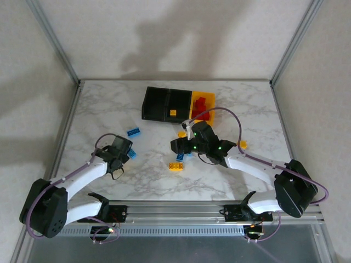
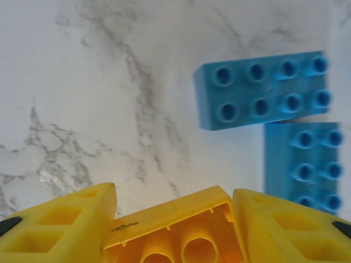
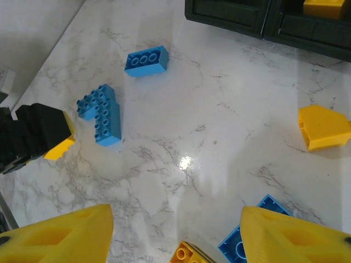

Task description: Sort the legos into containers by color

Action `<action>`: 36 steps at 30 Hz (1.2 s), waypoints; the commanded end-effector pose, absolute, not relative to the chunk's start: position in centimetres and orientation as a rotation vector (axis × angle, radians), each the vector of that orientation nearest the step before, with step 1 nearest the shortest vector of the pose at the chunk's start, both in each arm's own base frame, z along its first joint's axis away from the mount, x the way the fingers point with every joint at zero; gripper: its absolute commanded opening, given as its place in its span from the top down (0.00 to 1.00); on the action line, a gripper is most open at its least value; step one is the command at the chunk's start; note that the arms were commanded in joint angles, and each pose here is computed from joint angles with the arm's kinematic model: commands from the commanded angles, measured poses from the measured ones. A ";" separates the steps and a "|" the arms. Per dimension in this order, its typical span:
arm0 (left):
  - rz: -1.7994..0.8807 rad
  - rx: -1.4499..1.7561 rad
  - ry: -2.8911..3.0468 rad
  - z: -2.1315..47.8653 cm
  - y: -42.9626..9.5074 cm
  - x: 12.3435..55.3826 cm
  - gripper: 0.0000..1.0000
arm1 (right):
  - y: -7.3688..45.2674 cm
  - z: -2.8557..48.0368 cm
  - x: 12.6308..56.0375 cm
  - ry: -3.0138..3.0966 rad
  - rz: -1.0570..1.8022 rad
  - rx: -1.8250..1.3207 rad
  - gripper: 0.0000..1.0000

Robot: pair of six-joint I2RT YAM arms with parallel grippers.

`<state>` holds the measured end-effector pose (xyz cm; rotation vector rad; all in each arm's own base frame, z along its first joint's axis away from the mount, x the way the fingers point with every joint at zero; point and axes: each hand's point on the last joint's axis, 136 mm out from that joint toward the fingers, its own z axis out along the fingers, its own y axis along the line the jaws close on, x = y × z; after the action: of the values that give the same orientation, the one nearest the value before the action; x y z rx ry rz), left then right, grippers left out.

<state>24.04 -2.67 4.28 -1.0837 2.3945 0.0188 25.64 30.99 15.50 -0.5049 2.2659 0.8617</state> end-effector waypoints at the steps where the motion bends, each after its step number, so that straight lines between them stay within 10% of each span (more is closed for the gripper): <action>1: -0.031 -1.061 2.374 5.9 -3.2 25.3 0.48 | 30.8 16.9 25.9 2.231 0.862 -0.486 0.37; 36: -0.369 -0.622 2.378 13.8 -22.0 41.7 0.48 | 23.6 17.5 28.3 2.231 0.749 -0.229 0.38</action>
<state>40.13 -19.94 12.67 -0.6896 2.3837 -0.3268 28.50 24.54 17.82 -0.2614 2.2180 0.7728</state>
